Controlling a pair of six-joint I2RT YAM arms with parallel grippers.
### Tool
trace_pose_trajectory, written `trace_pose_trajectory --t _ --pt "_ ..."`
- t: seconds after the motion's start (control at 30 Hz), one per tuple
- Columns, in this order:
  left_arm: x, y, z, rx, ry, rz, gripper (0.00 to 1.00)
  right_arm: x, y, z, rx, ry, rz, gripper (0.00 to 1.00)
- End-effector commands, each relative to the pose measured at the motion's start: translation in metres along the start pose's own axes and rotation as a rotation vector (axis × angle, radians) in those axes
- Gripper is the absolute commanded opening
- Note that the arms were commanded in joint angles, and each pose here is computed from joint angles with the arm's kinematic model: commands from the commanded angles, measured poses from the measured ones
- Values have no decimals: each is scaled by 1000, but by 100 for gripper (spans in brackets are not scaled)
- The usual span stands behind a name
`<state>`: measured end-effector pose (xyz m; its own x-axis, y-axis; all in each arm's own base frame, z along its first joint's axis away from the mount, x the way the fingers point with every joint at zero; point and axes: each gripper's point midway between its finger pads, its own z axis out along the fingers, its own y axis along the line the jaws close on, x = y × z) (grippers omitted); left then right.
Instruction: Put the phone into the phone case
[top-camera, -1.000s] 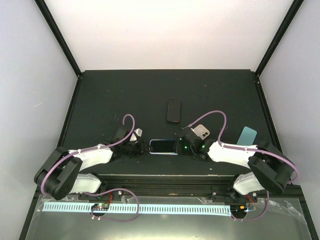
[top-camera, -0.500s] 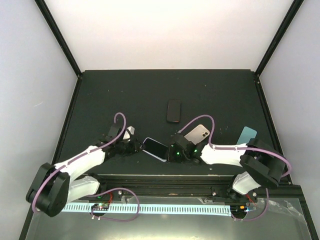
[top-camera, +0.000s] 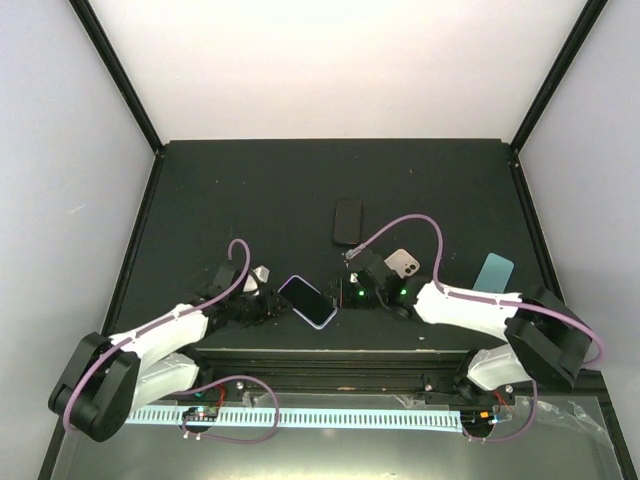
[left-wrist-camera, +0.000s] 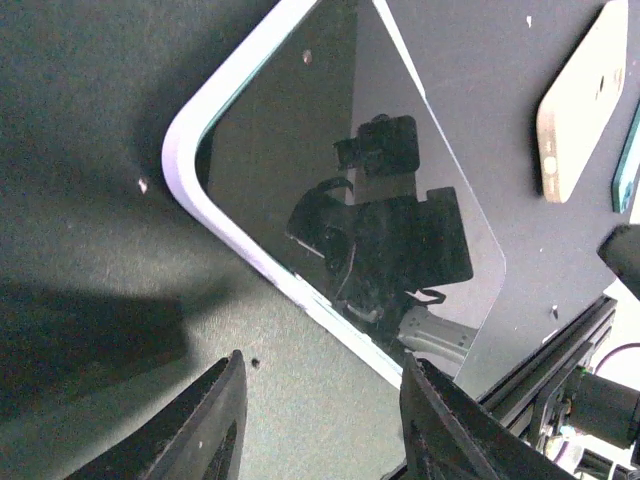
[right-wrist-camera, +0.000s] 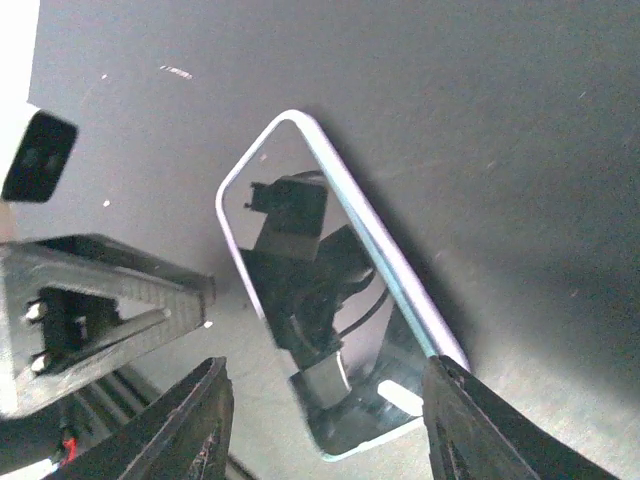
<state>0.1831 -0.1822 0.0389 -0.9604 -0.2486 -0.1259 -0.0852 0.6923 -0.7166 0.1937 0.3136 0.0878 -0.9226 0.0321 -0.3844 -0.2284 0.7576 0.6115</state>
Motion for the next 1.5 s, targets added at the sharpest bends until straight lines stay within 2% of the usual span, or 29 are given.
trace_pose_trajectory --t 0.0,0.3,0.47,0.7,0.9,1.03,1.27,1.47 --pt "-17 -13 3 41 -44 25 43 -15 -8 14 -5 22 -65 53" --pt "-34 0 12 -61 -69 68 32 -15 -1 43 -63 101 -82 54" --pt "-53 1 14 -94 -99 95 26 -1 -5 59 -87 163 -30 54" --pt "-75 1 10 -127 -114 99 25 5 -9 62 -93 179 -12 54" --pt "-52 1 6 -63 -80 65 32 7 -8 71 -115 193 11 54" --pt "-31 6 8 0 -47 12 34 6 -3 77 -149 197 32 54" --pt "-19 19 11 -8 -32 -12 35 -1 23 80 -257 210 67 54" --pt "-19 25 9 -43 -43 -10 26 -6 40 80 -359 209 134 54"
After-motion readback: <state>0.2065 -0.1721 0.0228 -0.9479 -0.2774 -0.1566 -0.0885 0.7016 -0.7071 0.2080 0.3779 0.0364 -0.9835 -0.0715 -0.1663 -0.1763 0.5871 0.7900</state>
